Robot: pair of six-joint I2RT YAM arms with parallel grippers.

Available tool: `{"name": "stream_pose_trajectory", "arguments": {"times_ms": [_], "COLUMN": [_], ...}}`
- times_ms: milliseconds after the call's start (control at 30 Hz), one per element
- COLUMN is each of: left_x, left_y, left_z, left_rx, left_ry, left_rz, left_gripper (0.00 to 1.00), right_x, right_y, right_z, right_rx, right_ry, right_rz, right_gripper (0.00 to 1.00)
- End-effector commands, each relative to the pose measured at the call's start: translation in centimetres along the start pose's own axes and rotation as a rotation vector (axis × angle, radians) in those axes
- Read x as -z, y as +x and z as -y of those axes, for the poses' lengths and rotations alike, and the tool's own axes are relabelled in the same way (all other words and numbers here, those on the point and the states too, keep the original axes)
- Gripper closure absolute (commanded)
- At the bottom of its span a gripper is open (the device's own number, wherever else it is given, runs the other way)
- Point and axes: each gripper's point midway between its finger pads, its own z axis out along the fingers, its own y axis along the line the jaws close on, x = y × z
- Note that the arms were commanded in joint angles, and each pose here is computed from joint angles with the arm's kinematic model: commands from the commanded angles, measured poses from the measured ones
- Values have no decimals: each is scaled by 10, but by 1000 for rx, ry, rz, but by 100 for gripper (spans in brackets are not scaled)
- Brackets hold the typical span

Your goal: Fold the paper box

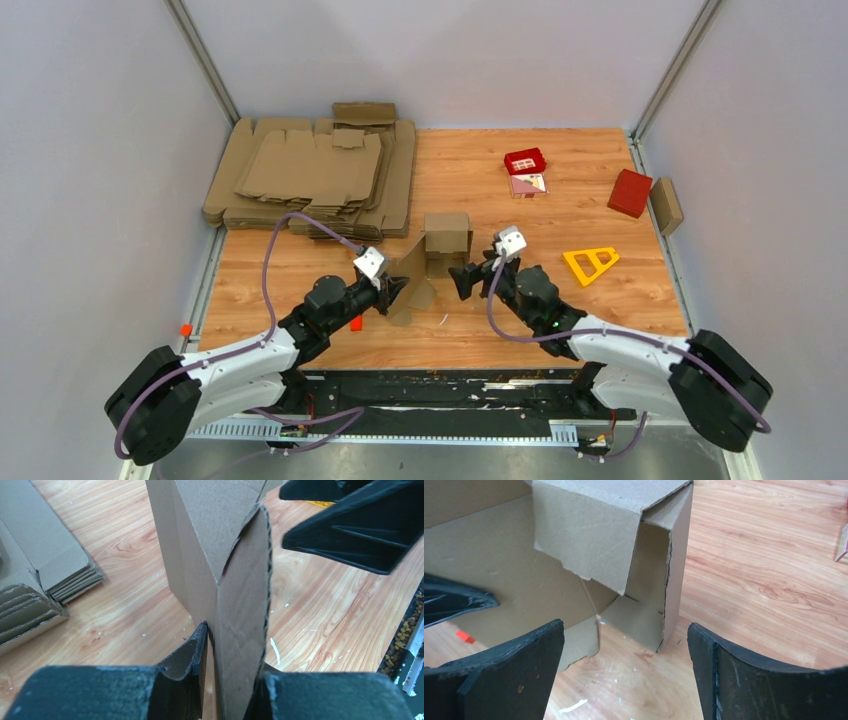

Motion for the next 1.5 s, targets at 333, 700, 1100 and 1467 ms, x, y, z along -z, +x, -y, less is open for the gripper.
{"name": "stream_pose_trajectory", "arguments": {"times_ms": [333, 700, 1100, 1467], "left_x": [-6, -7, -6, -7], "left_y": [-25, -24, -26, -26], "left_z": [3, 4, 5, 9], "left_rx": [-16, -15, -19, -17], "left_ry": [7, 12, 19, 44], "left_rz": [57, 54, 61, 64], "left_gripper": [78, 78, 77, 77], "right_x": [48, 6, -41, -43], "right_y": [-90, -120, -103, -84], "right_z": [-11, 7, 15, -7], "right_rx": [-94, -341, -382, -467], "right_ry": [-38, 37, 11, -98], "right_rz": [34, -125, -245, -309], "right_gripper": [5, 7, 17, 33]}}
